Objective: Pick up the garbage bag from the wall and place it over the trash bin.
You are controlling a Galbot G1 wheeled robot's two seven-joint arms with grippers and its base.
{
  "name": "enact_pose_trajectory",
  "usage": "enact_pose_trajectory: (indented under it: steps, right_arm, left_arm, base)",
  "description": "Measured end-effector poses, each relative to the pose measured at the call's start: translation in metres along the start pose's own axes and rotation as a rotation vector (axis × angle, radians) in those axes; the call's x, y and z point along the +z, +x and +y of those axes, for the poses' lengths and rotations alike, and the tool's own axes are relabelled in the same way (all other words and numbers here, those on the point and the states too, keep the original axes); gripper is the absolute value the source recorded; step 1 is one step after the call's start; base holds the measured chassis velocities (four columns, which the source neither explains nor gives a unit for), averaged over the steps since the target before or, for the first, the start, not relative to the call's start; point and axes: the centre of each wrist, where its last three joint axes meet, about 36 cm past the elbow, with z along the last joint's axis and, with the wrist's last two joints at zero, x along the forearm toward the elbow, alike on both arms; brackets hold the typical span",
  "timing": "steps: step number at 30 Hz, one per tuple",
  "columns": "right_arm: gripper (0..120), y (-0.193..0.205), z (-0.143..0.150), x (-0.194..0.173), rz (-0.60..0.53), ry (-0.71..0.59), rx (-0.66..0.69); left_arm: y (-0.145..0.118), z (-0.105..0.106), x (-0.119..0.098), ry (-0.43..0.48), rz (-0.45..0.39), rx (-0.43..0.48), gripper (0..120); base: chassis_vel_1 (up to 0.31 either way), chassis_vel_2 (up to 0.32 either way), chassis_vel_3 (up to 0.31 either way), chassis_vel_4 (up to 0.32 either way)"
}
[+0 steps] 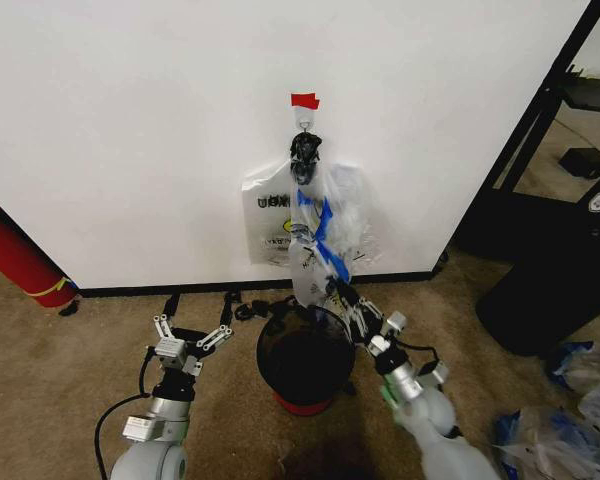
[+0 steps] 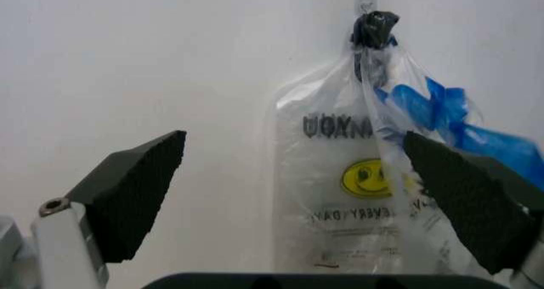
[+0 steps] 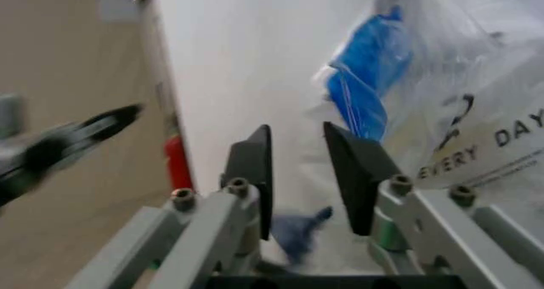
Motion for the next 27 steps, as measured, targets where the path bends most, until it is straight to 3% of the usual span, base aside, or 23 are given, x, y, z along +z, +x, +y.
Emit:
enact_pose_trajectory:
  steps: [6, 10, 13, 16, 19, 23, 27]
  right_arm:
    - [53, 0.029, -0.015, -0.052, 0.038, 0.067, -0.184]
    - [65, 0.022, -0.016, -0.070, 0.011, 0.115, -0.161]
    - [79, -0.003, -0.008, -0.058, -0.027, 0.161, 0.005]
    - [85, -0.025, 0.002, -0.035, -0.041, 0.147, 0.050]
    - [98, -0.063, 0.010, -0.005, -0.051, 0.143, 0.008]
    - [100, -0.111, 0.018, 0.016, -0.054, 0.158, -0.040]
    - [100, -0.149, 0.017, 0.018, -0.027, 0.252, 0.001]
  left_arm:
    - [-0.004, -0.006, 0.004, 0.013, -0.004, 0.009, 100]
    - [-0.005, -0.009, 0.005, 0.013, -0.005, 0.016, 100]
    - [-0.004, -0.009, 0.005, 0.011, -0.002, 0.019, 100]
    - [-0.003, -0.010, 0.005, 0.009, 0.000, 0.020, 100]
    - [-0.003, -0.010, 0.006, 0.007, 0.003, 0.020, 100]
    - [-0.002, -0.006, 0.006, -0.002, 0.004, 0.014, 100]
    - [0.000, 0.000, 0.006, -0.014, 0.009, -0.002, 100]
  base:
    - [0.000, 0.000, 0.000, 0.000]
    - [0.000, 0.000, 0.000, 0.000]
    - [0.000, 0.000, 0.000, 0.000]
    - [0.000, 0.000, 0.000, 0.000]
    - [0.000, 0.000, 0.000, 0.000]
    - [0.000, 0.000, 0.000, 0.000]
    - [0.000, 0.000, 0.000, 0.000]
